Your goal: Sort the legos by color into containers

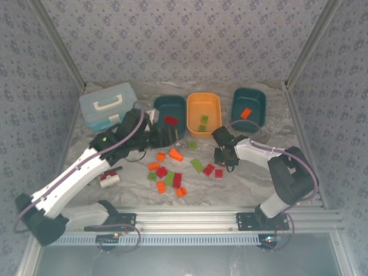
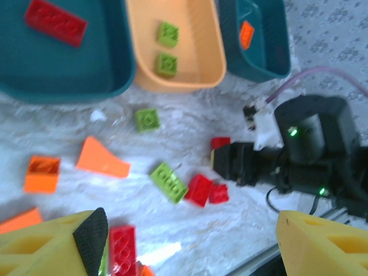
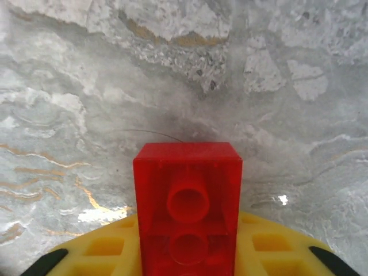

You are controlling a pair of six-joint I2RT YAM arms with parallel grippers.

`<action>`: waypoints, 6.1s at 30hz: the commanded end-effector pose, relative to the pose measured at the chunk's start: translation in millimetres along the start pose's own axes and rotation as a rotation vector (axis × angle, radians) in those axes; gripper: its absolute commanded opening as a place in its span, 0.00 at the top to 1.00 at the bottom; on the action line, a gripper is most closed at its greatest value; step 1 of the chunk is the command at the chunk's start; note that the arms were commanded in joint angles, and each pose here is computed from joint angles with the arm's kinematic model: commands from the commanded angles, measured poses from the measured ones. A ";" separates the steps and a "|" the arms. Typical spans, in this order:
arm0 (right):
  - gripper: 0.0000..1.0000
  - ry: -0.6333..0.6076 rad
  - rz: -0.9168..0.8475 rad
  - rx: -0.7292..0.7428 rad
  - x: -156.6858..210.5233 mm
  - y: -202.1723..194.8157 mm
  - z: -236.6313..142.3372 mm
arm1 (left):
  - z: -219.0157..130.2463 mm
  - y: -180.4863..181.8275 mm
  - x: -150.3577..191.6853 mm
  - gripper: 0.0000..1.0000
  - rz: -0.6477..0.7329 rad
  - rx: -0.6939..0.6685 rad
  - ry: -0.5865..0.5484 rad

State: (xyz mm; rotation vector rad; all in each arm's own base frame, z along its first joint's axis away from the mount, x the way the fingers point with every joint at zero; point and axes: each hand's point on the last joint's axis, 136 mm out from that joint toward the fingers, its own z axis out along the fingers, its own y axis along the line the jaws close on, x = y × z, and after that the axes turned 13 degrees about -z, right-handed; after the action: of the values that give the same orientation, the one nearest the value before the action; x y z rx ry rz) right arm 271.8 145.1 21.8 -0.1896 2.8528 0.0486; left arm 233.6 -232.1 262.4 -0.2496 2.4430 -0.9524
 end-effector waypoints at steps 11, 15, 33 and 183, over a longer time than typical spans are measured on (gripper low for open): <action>0.75 -0.281 -0.258 -0.105 -96.1 127.7 -98.8 | -37.0 149.1 57.7 0.23 -0.260 -0.226 -0.139; 0.74 -0.314 -0.319 -0.183 -135.7 174.3 -97.8 | -40.5 154.2 58.1 0.23 -0.272 -0.223 -0.159; 0.72 -0.137 -0.338 -0.452 -184.9 250.2 -9.8 | -39.2 148.8 62.0 0.23 -0.257 -0.198 -0.137; 0.16 -0.123 -0.575 -0.322 96.0 199.6 -81.3 | -20.9 5.2 -70.8 0.24 -0.084 -0.104 -0.158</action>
State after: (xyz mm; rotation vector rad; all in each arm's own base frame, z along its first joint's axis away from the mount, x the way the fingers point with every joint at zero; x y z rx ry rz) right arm 136.4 313.1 81.4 -1.0067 2.5044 0.3426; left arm 298.3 -206.8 326.5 -0.3790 2.3175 -0.8496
